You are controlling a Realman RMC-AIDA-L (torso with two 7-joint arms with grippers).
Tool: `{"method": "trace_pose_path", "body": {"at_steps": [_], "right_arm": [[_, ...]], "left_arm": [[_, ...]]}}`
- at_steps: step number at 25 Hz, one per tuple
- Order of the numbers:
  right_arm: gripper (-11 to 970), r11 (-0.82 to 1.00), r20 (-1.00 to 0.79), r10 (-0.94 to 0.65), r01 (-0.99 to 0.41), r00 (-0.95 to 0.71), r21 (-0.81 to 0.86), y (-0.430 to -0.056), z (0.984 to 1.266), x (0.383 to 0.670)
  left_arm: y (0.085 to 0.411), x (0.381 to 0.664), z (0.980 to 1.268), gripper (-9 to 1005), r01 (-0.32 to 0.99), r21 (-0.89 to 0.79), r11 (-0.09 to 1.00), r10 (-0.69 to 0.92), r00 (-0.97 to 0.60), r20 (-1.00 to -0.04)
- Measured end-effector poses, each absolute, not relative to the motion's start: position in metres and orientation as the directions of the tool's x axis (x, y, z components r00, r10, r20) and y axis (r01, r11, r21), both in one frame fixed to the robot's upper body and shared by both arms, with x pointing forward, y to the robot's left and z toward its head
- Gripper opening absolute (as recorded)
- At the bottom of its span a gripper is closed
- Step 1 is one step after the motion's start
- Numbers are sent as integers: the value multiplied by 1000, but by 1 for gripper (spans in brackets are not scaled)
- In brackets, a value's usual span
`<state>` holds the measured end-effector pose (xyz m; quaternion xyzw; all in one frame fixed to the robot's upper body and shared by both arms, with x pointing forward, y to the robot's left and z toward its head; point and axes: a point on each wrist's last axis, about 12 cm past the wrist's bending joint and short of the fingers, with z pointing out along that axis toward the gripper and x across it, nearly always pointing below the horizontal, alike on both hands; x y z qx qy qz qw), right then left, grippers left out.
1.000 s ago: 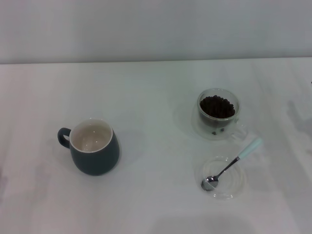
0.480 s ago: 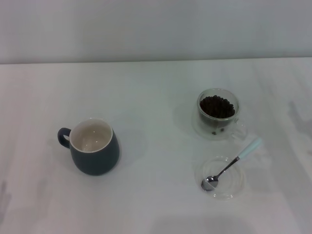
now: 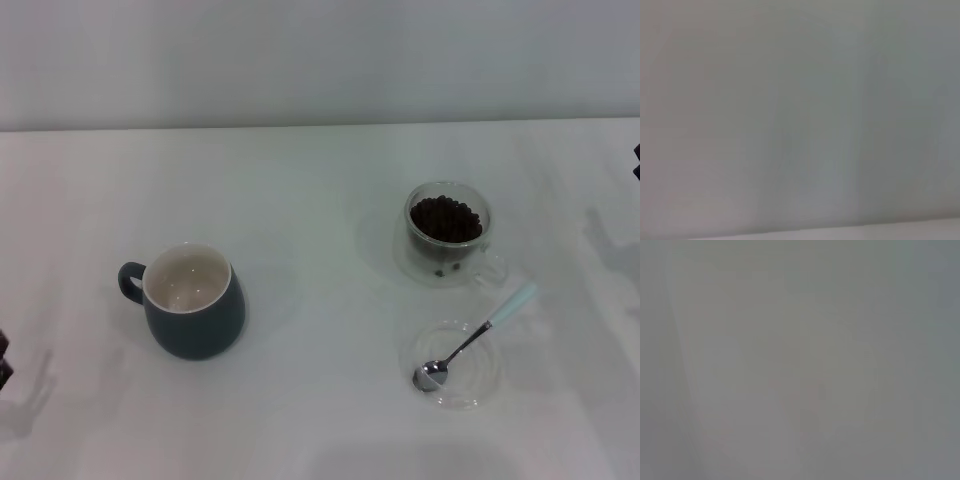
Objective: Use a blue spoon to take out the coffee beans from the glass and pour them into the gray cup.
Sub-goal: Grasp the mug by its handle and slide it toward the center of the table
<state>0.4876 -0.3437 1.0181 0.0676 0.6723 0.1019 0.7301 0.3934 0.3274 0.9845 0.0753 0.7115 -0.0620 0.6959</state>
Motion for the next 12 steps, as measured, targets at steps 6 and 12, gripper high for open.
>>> {"method": "trace_pose_path", "body": {"at_steps": [6,12], "right_arm": [[865,969,-967,244,-58,73,240,-343,1017,487],[865,967,-965,252,-57,72,248,-343,1017,486]], "left_arm": [[325,412,986,871,233,48,971,56,-29,-998],[321,427,986,869,289,86,953,102,-41,-994]]}}
